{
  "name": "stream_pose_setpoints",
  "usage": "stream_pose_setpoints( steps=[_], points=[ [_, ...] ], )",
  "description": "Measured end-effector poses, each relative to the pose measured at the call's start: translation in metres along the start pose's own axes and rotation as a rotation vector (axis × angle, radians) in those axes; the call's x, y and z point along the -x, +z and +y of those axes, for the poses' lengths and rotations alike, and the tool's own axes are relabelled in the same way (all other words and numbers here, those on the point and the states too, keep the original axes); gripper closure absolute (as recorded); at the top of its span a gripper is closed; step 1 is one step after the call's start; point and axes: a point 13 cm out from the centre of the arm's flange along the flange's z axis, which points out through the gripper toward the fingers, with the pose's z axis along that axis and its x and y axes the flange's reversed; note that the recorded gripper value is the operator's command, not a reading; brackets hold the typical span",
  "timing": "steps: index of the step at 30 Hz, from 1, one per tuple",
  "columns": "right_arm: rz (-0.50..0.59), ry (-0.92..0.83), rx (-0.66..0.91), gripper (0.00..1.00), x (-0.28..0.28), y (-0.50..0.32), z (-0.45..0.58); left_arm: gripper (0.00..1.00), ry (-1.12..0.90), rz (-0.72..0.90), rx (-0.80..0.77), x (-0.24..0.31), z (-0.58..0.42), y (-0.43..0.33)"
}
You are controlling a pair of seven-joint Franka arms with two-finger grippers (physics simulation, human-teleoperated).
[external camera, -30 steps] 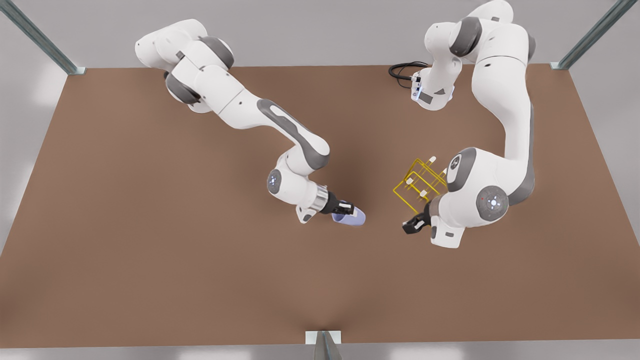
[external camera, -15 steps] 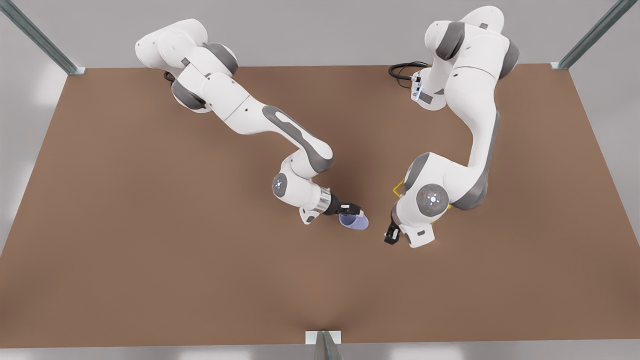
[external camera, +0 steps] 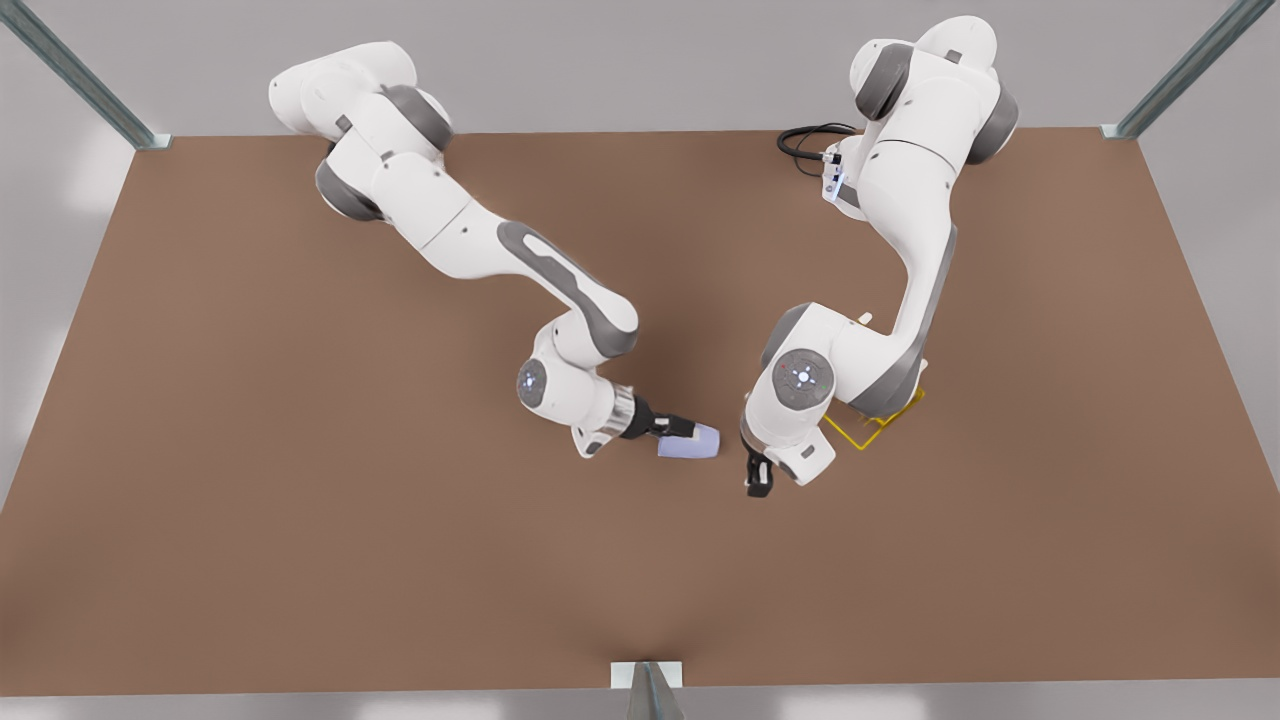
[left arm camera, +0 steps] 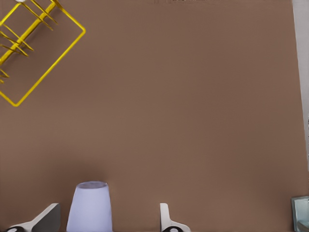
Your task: Place the cup on the cup holder
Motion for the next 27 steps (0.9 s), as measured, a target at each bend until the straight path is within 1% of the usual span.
stream_pose_setpoints(
  steps=[2, 4, 6, 7, 10, 12, 15, 17, 19, 22, 24, 27],
  points=[
    [0.024, 0.020, 0.002, 0.00, 0.004, -0.032, -0.016, 0.00, -0.031, 0.000, -0.004, -0.002, 0.000, 0.000],
    [0.022, 0.035, -0.005, 0.00, 0.015, -0.093, -0.040, 0.00, -0.056, 0.001, -0.007, -0.007, 0.001, 0.000],
    [-0.010, 0.035, -0.036, 0.00, 0.028, -0.172, -0.073, 0.00, -0.069, 0.001, -0.002, -0.021, 0.007, 0.005],
    [-0.045, 0.033, -0.071, 0.00, 0.038, -0.219, -0.096, 0.00, -0.076, 0.000, 0.002, -0.028, 0.010, 0.010],
    [-0.140, 0.007, -0.243, 0.00, 0.064, -0.342, -0.170, 0.00, -0.097, 0.002, 0.004, -0.047, 0.018, 0.017],
    [-0.170, -0.041, -0.394, 0.00, 0.064, -0.407, -0.195, 0.00, -0.074, -0.015, 0.008, -0.072, 0.032, 0.035],
    [-0.239, -0.140, -0.612, 0.00, 0.067, -0.524, -0.196, 0.00, -0.062, -0.037, 0.001, -0.091, 0.043, 0.057],
    [-0.272, -0.182, -0.687, 0.00, 0.078, -0.603, -0.177, 0.00, -0.064, -0.052, 0.003, -0.095, 0.048, 0.071],
    [-0.274, -0.165, -0.751, 0.00, 0.071, -0.666, -0.179, 0.00, -0.062, -0.065, 0.011, -0.102, 0.059, 0.084],
    [-0.251, -0.102, -0.787, 0.00, 0.041, -0.735, -0.196, 0.00, -0.072, -0.082, 0.014, -0.103, 0.063, 0.102],
    [-0.217, -0.062, -0.784, 0.00, 0.034, -0.761, -0.211, 0.00, -0.078, -0.090, 0.006, -0.103, 0.062, 0.106],
    [-0.131, 0.015, -0.780, 0.00, 0.018, -0.779, -0.252, 0.00, -0.061, -0.107, -0.018, -0.108, 0.064, 0.116]
  ],
)
